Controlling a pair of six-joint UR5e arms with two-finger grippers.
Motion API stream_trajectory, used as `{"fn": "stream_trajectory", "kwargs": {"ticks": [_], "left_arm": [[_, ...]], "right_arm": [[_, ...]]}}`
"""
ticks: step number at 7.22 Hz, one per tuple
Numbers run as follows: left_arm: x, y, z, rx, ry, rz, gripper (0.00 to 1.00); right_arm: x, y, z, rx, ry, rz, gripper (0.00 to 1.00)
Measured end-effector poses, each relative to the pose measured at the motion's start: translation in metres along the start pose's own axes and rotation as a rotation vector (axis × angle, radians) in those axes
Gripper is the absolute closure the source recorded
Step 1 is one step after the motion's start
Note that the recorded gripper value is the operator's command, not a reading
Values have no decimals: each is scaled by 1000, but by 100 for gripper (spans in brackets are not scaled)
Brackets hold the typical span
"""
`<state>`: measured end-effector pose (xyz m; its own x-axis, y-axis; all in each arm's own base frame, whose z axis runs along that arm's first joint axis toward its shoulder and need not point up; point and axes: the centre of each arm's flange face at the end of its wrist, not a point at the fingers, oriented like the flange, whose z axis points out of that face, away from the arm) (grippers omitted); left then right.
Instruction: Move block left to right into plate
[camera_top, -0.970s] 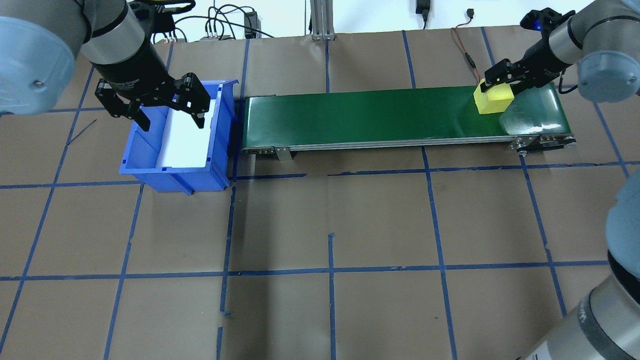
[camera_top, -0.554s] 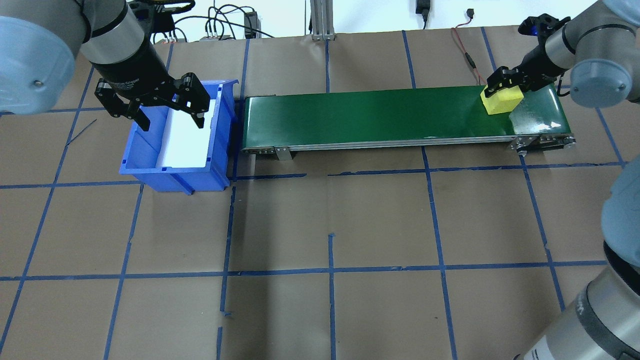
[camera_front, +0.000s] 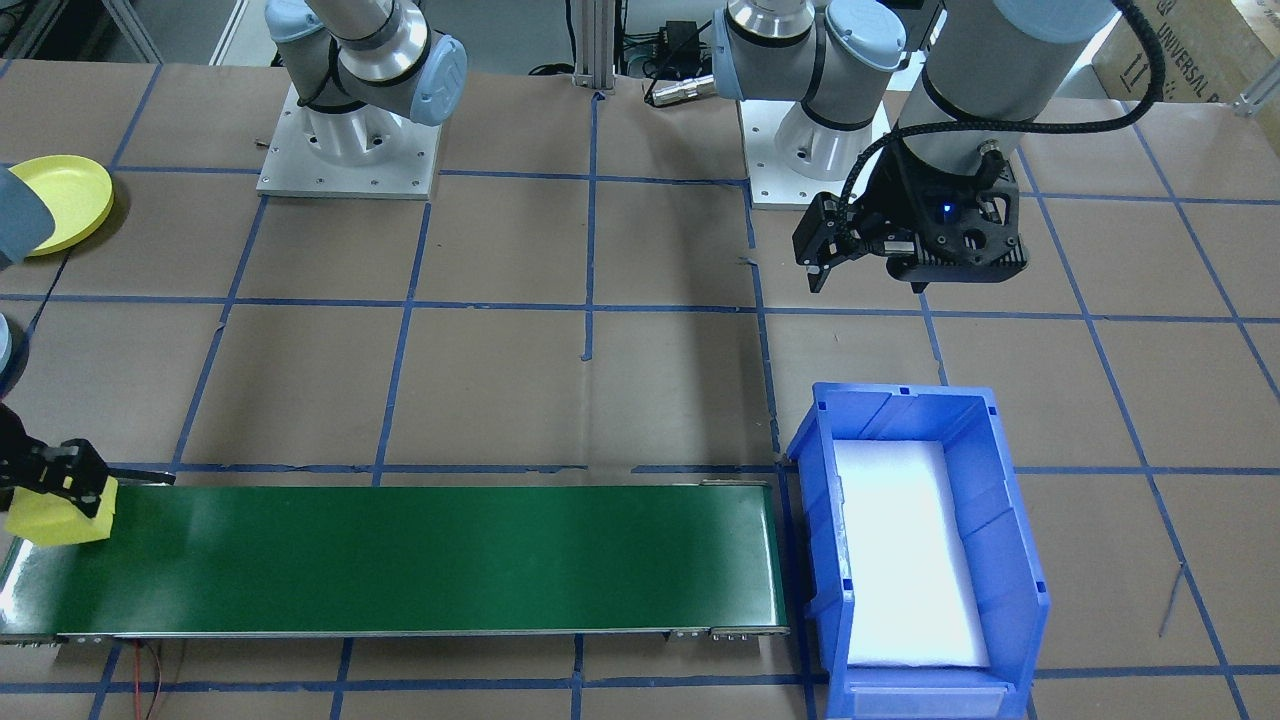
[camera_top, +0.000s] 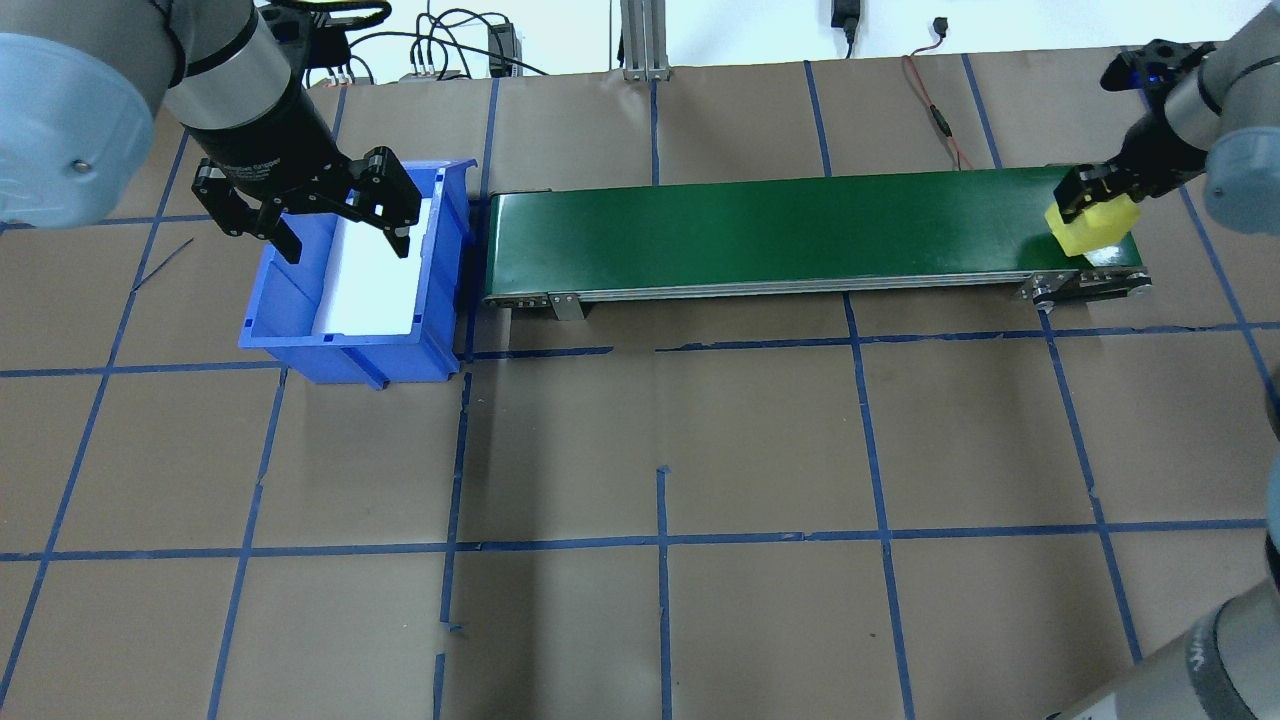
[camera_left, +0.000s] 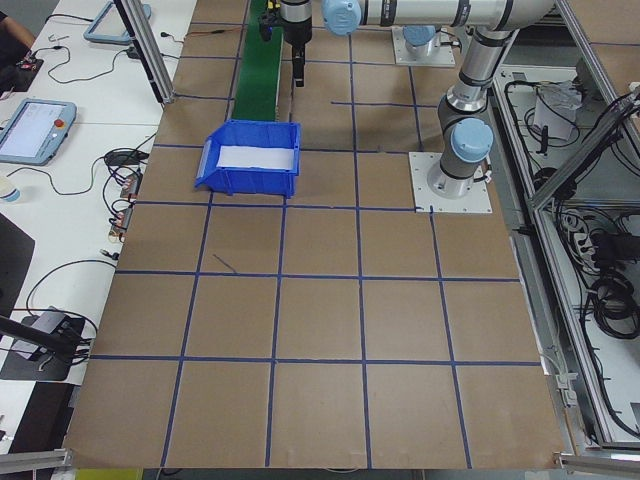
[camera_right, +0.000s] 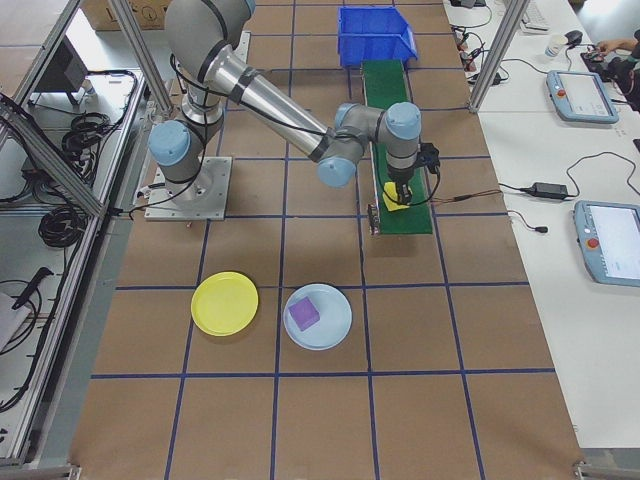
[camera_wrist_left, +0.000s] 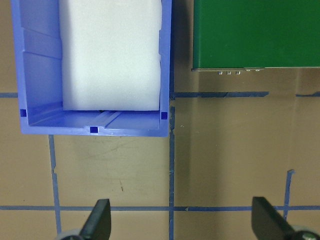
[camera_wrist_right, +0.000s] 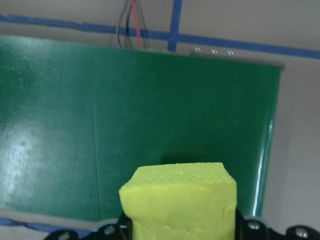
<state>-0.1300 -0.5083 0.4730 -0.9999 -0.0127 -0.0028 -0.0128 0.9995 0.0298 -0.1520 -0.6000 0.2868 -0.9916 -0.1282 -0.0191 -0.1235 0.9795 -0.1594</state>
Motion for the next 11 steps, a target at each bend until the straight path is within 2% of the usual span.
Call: {"fn": "stream_trajectory", "kwargs": {"ticks": [3, 6, 8, 10, 11], "left_arm": [[1, 0, 0, 0, -1, 2, 0], [1, 0, 0, 0, -1, 2, 0], [1, 0, 0, 0, -1, 3, 0], [1, 0, 0, 0, -1, 2, 0], [1, 0, 0, 0, -1, 1, 0]], "right_arm": [[30, 100, -42, -22, 17, 56, 74], [113, 195, -65, -89, -21, 31, 70], [163, 269, -69, -116, -78, 70, 70], [194, 366, -54, -120, -165, 138, 70], [198, 406, -44, -111, -196, 175, 60]]}}
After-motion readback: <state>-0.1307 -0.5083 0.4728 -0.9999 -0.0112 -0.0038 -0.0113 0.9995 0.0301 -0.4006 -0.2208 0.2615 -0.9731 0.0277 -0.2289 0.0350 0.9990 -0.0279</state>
